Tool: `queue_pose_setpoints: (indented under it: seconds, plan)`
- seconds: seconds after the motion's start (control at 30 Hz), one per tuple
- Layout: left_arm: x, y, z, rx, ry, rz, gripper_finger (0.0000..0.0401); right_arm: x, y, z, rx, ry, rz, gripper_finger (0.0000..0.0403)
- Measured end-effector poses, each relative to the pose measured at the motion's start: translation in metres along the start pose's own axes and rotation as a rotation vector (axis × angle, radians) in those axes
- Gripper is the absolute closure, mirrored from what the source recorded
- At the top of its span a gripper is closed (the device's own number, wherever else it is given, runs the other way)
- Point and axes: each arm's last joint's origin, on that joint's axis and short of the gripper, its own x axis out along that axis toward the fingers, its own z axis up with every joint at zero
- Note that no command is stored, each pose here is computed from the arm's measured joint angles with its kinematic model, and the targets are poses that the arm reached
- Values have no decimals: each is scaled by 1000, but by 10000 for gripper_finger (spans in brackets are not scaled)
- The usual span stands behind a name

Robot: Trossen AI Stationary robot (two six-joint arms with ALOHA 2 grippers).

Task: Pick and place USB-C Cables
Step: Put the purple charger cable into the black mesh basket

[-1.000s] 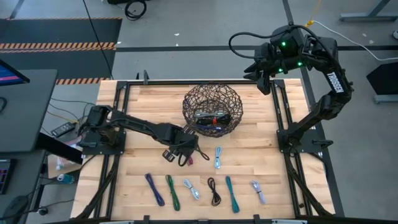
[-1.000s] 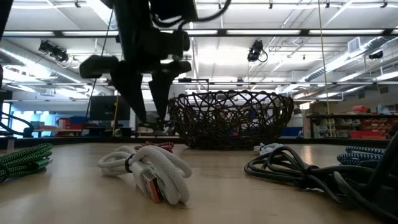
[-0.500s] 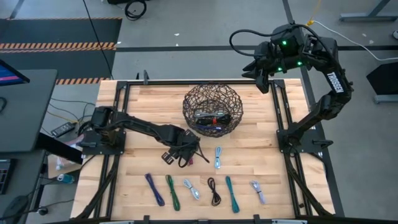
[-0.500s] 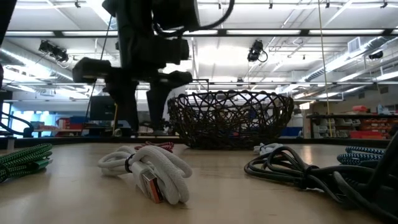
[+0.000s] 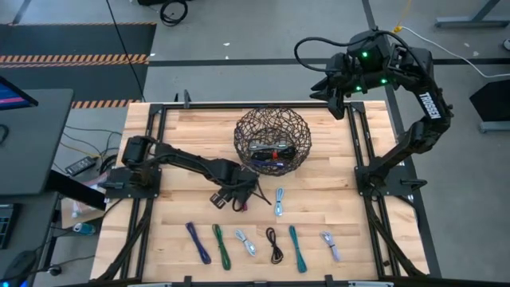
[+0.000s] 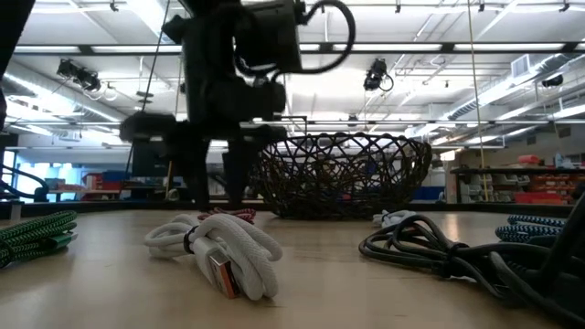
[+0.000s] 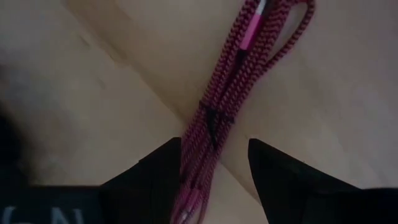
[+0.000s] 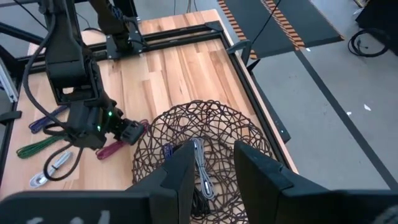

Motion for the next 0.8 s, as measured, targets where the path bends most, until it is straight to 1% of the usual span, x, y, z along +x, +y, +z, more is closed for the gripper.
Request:
queue_pose_setpoints:
  seconds: [0.2,0.27,0.37,0.47,0.57,0.67,0.73,0.8]
  plan:
    - [5,3,1,22,-15,12,206,0,0,0,0,-2,0,286]
    - [7,7,2,12,-33,26,206,0,0,1,-1,-5,0,286]
    - [10,10,-2,-20,-16,15,210,0,0,1,-1,-8,-1,286]
    - [18,10,-5,-67,8,-27,223,0,0,1,-1,-8,-1,286]
    - [22,9,-7,-88,12,-78,243,0,0,1,-1,-9,-1,286]
    - [23,8,-6,-95,15,-84,275,0,0,1,-1,-9,-1,286]
    - [21,9,-5,-127,18,-83,306,0,0,1,-1,-9,-1,286]
    - [17,10,-5,-171,32,-92,347,0,0,1,-1,-9,-1,286]
